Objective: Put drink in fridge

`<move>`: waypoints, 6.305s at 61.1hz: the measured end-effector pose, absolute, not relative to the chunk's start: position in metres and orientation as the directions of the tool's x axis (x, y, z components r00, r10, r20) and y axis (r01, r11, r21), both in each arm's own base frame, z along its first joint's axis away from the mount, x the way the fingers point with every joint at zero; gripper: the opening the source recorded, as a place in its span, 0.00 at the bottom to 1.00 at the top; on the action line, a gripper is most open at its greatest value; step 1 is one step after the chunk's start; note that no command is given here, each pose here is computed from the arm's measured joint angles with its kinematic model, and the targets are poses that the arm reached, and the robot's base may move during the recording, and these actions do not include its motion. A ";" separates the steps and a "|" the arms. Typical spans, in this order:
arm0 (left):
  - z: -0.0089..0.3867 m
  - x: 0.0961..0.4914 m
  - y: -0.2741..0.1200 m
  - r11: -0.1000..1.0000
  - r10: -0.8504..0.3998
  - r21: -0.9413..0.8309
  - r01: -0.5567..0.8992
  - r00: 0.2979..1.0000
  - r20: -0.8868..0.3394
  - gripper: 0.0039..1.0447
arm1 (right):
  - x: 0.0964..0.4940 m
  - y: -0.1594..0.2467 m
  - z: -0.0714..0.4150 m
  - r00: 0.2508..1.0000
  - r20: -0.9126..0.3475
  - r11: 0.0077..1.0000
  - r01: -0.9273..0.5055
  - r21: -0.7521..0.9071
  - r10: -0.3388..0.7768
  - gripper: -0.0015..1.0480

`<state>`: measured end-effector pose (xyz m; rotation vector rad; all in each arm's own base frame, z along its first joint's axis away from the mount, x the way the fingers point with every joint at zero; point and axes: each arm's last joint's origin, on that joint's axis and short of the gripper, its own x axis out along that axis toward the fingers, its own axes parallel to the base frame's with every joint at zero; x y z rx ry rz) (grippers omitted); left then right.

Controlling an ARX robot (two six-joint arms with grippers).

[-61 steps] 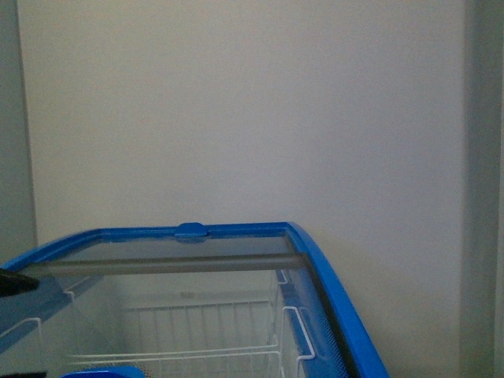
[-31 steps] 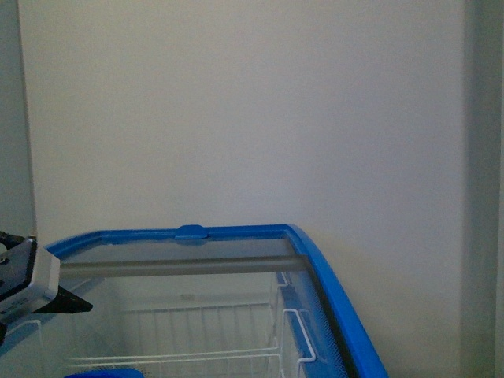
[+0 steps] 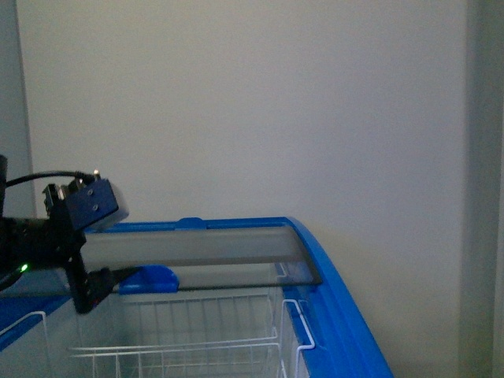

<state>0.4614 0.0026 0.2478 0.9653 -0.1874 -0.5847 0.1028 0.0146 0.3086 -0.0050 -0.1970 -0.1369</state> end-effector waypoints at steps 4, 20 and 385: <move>0.259 0.476 0.002 0.478 -0.474 0.828 0.293 0.880 -0.038 0.92 | 0.103 0.015 0.309 0.971 0.195 0.991 0.136 0.008 -0.135 0.36; 0.319 0.500 0.010 0.843 -0.066 0.532 -0.082 0.965 0.255 0.92 | 0.103 0.015 0.309 0.971 0.195 0.991 0.136 0.008 -0.135 0.36; 0.168 0.097 0.000 1.000 0.002 -0.007 -0.001 1.000 0.011 0.02 | 0.098 0.000 0.184 1.000 -0.007 1.000 -0.003 -0.011 0.003 0.03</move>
